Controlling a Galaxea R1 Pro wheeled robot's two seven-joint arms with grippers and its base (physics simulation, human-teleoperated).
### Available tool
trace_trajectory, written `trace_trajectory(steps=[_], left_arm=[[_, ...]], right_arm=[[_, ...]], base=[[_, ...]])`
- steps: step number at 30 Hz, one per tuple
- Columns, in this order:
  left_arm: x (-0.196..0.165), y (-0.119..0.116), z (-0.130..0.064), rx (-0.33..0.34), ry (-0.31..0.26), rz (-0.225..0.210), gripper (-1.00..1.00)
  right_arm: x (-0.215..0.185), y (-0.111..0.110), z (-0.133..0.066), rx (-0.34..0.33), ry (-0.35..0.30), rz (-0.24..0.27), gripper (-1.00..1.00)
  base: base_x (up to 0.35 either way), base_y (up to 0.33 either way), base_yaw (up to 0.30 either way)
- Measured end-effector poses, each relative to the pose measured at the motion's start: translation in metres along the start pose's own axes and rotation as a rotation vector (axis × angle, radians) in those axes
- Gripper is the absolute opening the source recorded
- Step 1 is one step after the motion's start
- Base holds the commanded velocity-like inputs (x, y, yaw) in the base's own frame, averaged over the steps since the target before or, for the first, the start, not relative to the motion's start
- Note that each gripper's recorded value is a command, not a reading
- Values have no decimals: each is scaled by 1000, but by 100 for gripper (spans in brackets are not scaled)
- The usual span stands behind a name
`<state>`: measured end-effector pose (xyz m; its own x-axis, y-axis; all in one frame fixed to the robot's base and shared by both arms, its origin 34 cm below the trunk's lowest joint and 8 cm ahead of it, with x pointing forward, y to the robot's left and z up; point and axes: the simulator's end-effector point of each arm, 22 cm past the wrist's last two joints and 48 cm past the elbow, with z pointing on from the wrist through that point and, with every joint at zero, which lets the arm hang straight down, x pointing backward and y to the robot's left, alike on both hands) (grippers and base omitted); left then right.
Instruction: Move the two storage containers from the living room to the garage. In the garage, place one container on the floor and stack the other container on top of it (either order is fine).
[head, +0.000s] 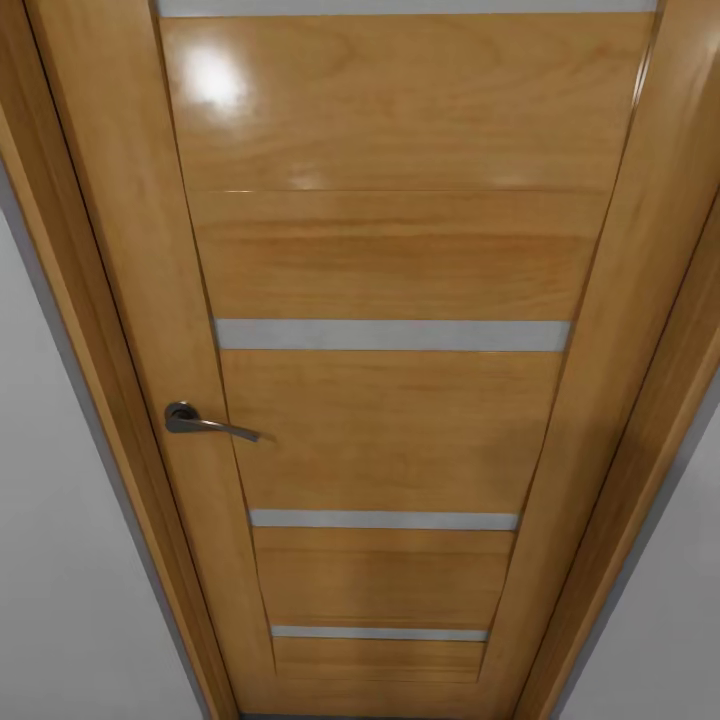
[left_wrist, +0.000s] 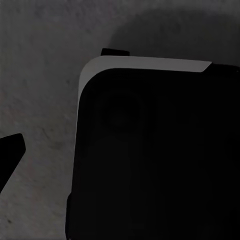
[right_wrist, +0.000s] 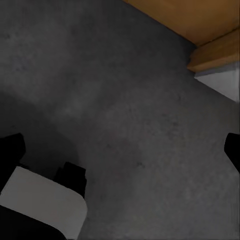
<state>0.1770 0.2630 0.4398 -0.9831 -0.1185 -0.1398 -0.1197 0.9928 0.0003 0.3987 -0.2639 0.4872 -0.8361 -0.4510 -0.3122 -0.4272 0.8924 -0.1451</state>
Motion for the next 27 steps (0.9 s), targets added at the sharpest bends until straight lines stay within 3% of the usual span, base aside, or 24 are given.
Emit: trace_trajectory(steps=[9, 16, 27], left_arm=[[0, 1, 0, -1, 0, 0, 100], [0, 1, 0, -1, 0, 0, 100], [0, 1, 0, -1, 0, 0, 100]], right_arm=[[-63, -33, -1, 38, -55, 7, 100], [-113, -51, -6, 10, -76, 75, 100], [-188, -77, -22, 25, -132, 93, 100]], base=[[0, 0, 0], [0, 0, 0], [0, 0, 0]])
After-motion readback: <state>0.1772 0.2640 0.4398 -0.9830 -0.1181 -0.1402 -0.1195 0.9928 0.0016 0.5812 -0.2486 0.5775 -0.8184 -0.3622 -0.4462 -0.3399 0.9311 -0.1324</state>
